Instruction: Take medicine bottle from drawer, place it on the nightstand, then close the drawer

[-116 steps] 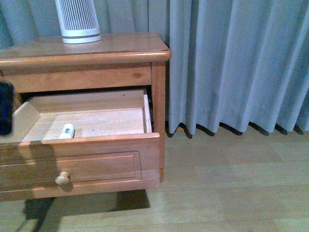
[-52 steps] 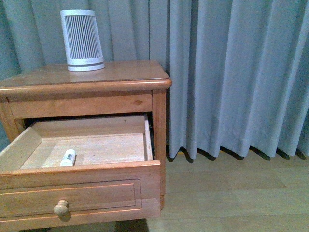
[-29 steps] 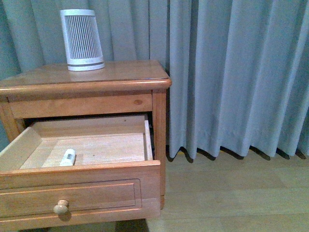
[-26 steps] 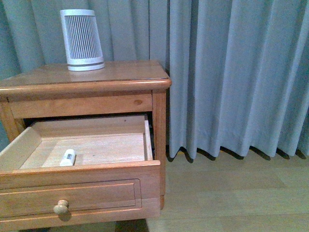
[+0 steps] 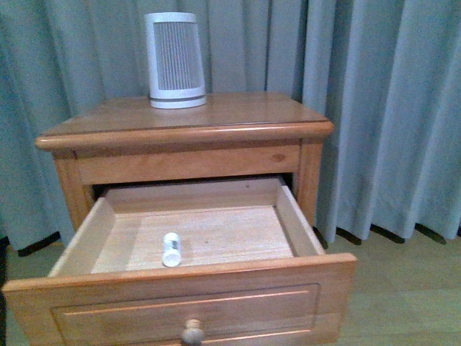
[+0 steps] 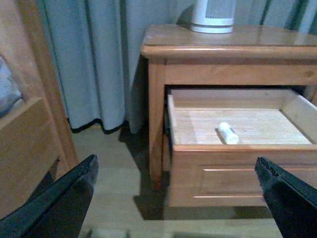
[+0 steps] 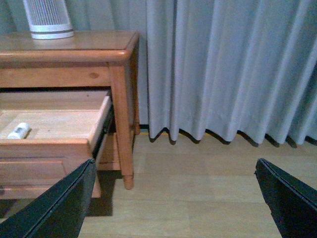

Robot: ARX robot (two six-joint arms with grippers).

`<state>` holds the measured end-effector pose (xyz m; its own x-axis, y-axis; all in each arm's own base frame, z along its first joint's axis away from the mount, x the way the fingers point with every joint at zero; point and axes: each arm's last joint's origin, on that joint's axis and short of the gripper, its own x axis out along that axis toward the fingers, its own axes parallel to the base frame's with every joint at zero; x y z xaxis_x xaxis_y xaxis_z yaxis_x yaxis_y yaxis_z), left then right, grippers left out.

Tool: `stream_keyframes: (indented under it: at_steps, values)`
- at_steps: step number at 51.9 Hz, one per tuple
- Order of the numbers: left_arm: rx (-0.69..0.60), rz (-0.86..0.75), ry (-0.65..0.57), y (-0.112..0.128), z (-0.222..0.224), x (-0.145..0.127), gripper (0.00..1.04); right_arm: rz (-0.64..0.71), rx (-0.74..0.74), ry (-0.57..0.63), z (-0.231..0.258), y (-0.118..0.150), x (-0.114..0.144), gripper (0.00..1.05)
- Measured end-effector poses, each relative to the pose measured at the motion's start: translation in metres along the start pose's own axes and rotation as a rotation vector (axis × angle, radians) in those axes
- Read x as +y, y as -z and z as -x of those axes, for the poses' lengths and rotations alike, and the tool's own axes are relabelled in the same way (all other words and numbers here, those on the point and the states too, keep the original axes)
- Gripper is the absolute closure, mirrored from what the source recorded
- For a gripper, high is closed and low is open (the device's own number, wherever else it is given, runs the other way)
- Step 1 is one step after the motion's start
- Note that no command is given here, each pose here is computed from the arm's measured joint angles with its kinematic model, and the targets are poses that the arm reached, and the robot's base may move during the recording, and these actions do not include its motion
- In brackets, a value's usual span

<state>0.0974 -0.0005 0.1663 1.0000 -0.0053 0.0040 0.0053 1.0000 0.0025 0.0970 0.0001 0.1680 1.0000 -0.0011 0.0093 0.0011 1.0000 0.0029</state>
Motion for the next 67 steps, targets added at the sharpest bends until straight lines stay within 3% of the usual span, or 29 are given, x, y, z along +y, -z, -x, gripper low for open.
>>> stream_keyframes:
  at_steps: [17, 21, 31, 38, 44, 52, 67]
  values:
    - [-0.002, 0.0, -0.007, 0.0, 0.0, 0.0, 0.07, -0.002, 0.004, 0.001, 0.0, 0.0, 0.0, 0.07]
    - [-0.002, 0.0, -0.005, 0.0, 0.0, 0.0, 0.07, -0.032, 0.15, 0.154, -0.004, 0.0, 0.003, 0.07]
    - [-0.002, 0.0, -0.003, 0.0, 0.0, 0.0, 0.07, -0.089, 0.12, 0.119, -0.057, -0.062, 0.016, 0.07]
    - [-0.002, 0.0, -0.003, 0.0, 0.0, 0.0, 0.07, -0.111, 0.283, 0.024, -0.123, -0.085, 0.036, 0.07]
    - [-0.002, 0.0, -0.003, 0.0, 0.0, 0.0, 0.07, -0.103, 0.462, -0.013, -0.181, -0.077, 0.054, 0.07]
    - [-0.002, 0.0, -0.003, 0.0, 0.0, 0.0, 0.07, -0.105, 0.591, -0.034, -0.242, -0.056, 0.073, 0.07]
    - [-0.002, 0.0, -0.003, 0.0, 0.0, 0.0, 0.07, -0.08, 0.734, -0.043, -0.297, 0.005, 0.108, 0.07]
